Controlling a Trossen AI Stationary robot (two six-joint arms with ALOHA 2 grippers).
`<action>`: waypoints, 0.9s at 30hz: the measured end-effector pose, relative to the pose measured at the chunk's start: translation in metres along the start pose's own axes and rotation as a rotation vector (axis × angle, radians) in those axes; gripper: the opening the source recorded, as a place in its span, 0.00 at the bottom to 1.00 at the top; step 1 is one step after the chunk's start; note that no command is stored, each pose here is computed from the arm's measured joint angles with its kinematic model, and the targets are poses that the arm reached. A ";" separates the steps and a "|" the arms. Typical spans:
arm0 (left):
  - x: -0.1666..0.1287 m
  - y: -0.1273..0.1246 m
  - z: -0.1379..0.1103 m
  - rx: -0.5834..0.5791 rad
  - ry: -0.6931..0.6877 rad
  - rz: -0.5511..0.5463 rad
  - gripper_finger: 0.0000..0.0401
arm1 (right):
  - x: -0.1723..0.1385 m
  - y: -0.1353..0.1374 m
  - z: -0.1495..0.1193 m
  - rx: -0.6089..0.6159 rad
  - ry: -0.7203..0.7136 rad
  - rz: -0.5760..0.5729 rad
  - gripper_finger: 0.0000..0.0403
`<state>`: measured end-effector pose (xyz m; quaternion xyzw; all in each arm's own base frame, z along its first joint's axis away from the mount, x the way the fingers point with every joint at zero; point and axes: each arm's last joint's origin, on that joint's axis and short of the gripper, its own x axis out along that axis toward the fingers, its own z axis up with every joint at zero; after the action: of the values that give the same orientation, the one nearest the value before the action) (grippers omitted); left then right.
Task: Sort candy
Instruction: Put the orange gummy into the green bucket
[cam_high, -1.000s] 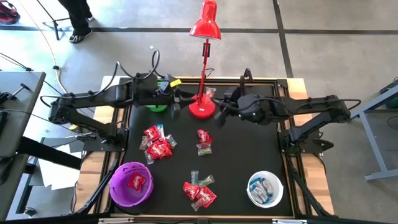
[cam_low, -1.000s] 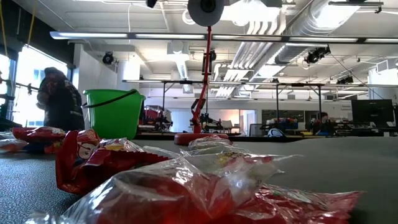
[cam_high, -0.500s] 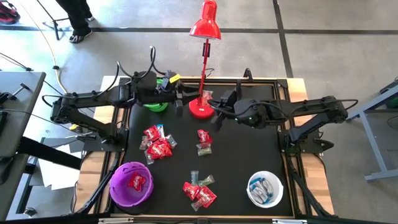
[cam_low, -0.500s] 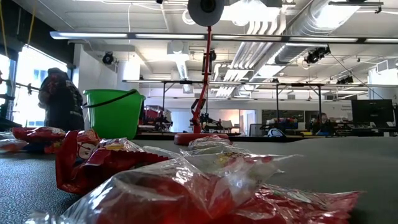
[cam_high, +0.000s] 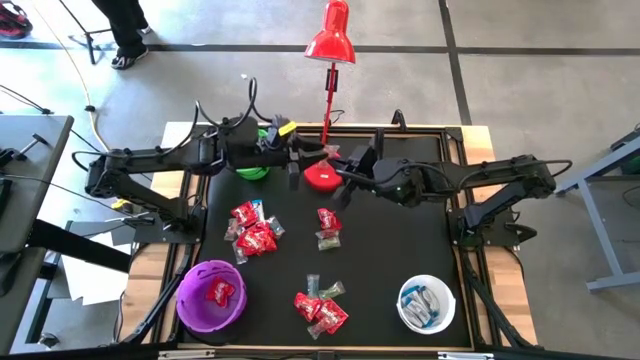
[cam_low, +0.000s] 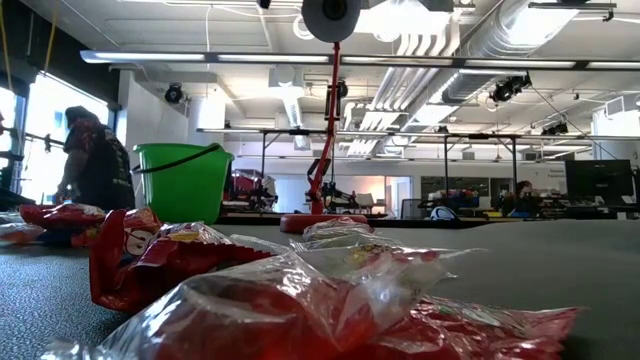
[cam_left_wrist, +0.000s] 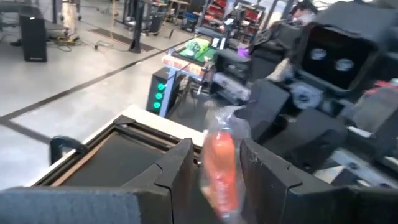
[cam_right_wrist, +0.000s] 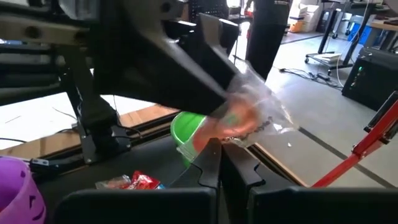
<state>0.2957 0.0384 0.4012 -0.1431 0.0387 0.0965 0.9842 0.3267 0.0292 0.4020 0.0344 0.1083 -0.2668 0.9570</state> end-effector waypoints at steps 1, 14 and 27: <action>0.001 -0.001 0.000 0.000 -0.005 -0.009 0.30 | 0.000 0.000 0.000 0.006 -0.001 -0.004 0.00; 0.002 -0.004 -0.001 0.008 -0.001 -0.037 0.04 | 0.001 -0.001 0.000 0.006 0.002 -0.016 0.00; 0.002 -0.003 -0.001 0.027 0.000 -0.032 0.00 | 0.000 -0.001 -0.002 -0.006 0.017 -0.016 0.08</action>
<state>0.2980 0.0352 0.4008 -0.1304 0.0379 0.0801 0.9875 0.3259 0.0290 0.3998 0.0329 0.1173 -0.2739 0.9540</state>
